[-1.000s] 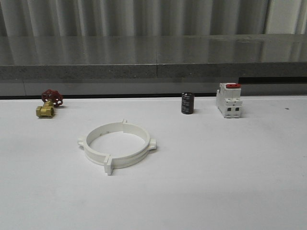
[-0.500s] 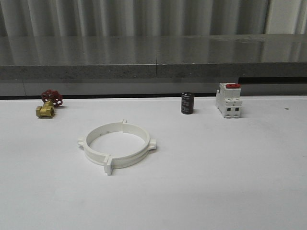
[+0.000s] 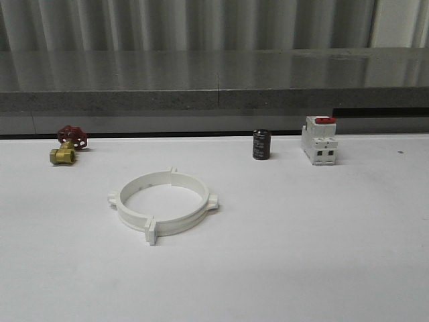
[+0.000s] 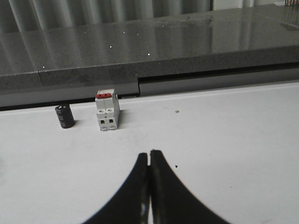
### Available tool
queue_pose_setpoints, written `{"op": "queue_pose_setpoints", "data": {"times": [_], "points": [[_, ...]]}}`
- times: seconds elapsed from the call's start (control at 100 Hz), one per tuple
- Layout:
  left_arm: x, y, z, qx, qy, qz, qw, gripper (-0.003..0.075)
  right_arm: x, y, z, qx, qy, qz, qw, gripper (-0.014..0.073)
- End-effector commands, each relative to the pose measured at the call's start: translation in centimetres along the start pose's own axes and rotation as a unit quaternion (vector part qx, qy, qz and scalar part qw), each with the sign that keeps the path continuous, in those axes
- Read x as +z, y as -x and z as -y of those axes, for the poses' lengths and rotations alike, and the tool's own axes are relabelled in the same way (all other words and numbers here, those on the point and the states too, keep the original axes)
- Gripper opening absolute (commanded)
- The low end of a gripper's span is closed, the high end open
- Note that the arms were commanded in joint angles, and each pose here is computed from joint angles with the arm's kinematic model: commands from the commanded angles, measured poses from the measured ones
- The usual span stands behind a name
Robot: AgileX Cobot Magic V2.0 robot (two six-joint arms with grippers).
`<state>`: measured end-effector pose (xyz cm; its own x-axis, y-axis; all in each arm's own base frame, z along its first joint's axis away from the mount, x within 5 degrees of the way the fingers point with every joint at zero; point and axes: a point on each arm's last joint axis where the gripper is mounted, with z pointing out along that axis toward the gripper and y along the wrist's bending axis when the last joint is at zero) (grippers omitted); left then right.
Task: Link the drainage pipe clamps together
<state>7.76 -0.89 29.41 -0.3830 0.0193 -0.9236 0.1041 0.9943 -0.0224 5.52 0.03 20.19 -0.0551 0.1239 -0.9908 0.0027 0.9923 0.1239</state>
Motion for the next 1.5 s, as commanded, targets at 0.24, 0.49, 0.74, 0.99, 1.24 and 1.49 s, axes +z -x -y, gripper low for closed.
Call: {"op": "queue_pose_setpoints", "data": {"times": [0.24,0.49,0.74,0.99,1.24,1.49], "points": [[-0.35,1.43,0.05,-0.006,-0.002,0.046,0.999,-0.0021,-0.19,1.14,-0.13,-0.011,0.010,0.092,0.996,-0.0066],[-0.35,1.43,0.05,-0.006,-0.002,0.046,0.999,-0.0021,-0.20,1.14,-0.22,-0.010,0.019,0.091,0.996,-0.0066],[-0.35,1.43,0.05,-0.006,-0.002,0.046,0.999,-0.0021,-0.19,1.12,-0.22,-0.010,0.018,0.090,0.996,-0.0066],[-0.35,1.43,0.05,-0.006,-0.002,0.046,0.999,-0.0021,-0.19,1.12,-0.22,-0.010,0.018,0.090,0.996,-0.0066],[-0.35,1.43,0.05,-0.006,-0.002,0.046,0.999,-0.0021,-0.19,1.12,-0.22,-0.010,0.018,0.090,0.996,-0.0066],[-0.35,1.43,0.01,-0.002,0.000,0.046,0.999,-0.0021,-0.19,1.12,-0.22,-0.010,0.018,0.090,0.996,-0.0066]]}}
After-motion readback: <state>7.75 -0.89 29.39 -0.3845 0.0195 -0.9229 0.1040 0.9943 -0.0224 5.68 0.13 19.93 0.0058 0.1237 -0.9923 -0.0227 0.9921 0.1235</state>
